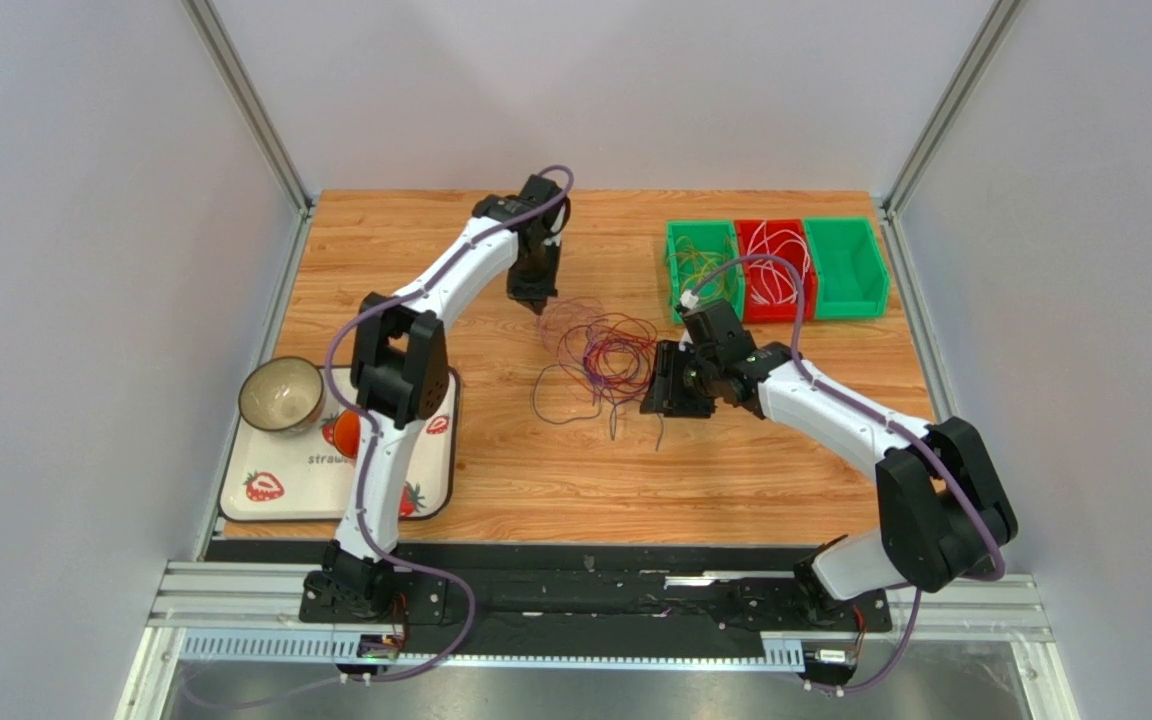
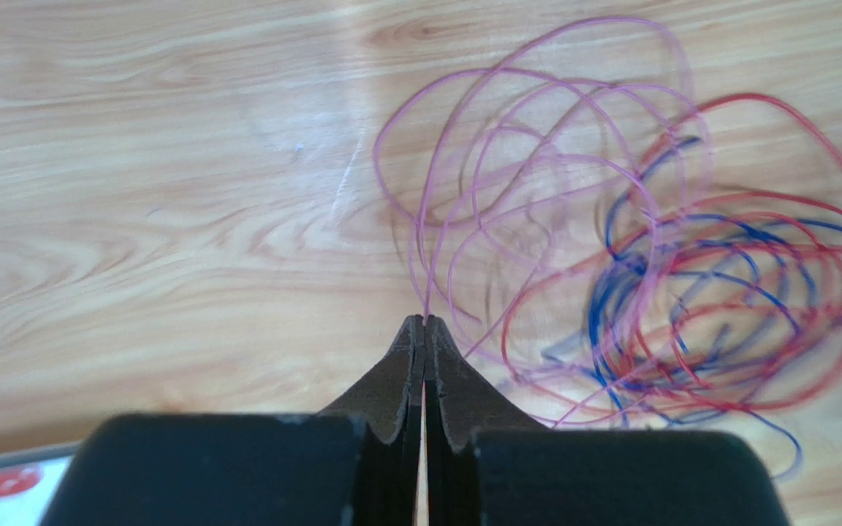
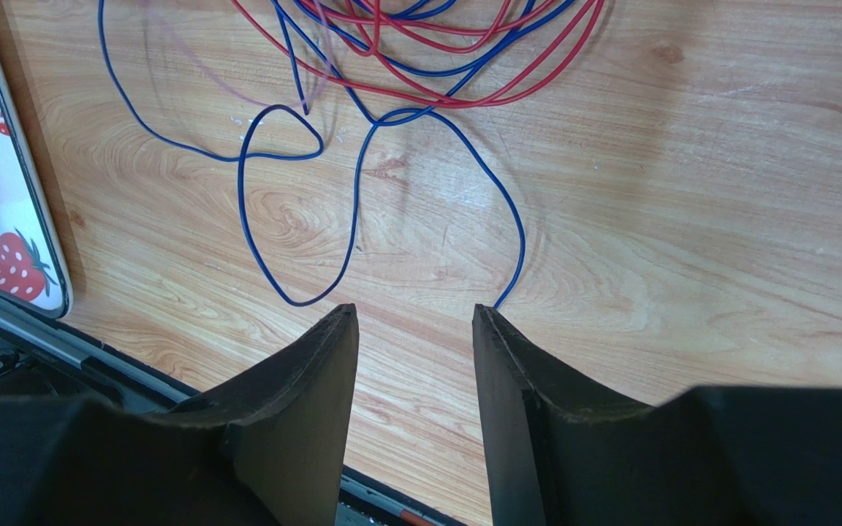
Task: Untangle the cables
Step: Pick up the cable from the cable.
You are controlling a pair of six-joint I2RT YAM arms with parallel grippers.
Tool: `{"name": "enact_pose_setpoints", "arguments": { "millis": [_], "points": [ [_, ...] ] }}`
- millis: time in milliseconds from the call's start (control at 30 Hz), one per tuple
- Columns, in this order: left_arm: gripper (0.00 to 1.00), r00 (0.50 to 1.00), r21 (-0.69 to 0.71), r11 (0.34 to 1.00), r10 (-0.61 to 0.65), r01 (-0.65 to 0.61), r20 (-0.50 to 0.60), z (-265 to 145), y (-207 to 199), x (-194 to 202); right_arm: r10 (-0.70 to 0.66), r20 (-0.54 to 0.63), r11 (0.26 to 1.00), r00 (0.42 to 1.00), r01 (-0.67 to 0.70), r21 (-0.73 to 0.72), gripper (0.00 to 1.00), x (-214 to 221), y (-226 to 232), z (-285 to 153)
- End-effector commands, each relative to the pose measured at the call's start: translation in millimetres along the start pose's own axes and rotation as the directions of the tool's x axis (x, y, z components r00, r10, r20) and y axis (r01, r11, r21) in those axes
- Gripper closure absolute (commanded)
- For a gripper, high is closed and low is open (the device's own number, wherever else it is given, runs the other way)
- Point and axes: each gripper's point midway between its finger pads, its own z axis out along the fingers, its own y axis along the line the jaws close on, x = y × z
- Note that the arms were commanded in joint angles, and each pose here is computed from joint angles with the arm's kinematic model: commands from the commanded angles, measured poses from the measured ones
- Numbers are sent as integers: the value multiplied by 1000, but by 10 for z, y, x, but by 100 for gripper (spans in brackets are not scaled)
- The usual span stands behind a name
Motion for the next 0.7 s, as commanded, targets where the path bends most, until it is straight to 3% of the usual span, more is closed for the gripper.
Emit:
{"name": "enact_pose_setpoints", "arguments": {
  "millis": [0,167,433,667],
  "points": [
    [100,979,4,1000,5,-6,206,-1095,76,-398,-25,84,997,996,31,-65,54,-234,233,-207],
    [100,961,28,1000,-3,-5,275,-1572,75,-419,-27,104,996,994,35,-78,54,-254,281,-359],
    [100,881,119,992,-19,-42,473,-2706,10,-500,-36,166,990,985,58,-130,53,-349,431,-642],
    [100,725,283,935,-44,-212,687,-3969,-233,-398,-77,239,958,968,138,-251,51,-465,730,-948]
  ]
}}
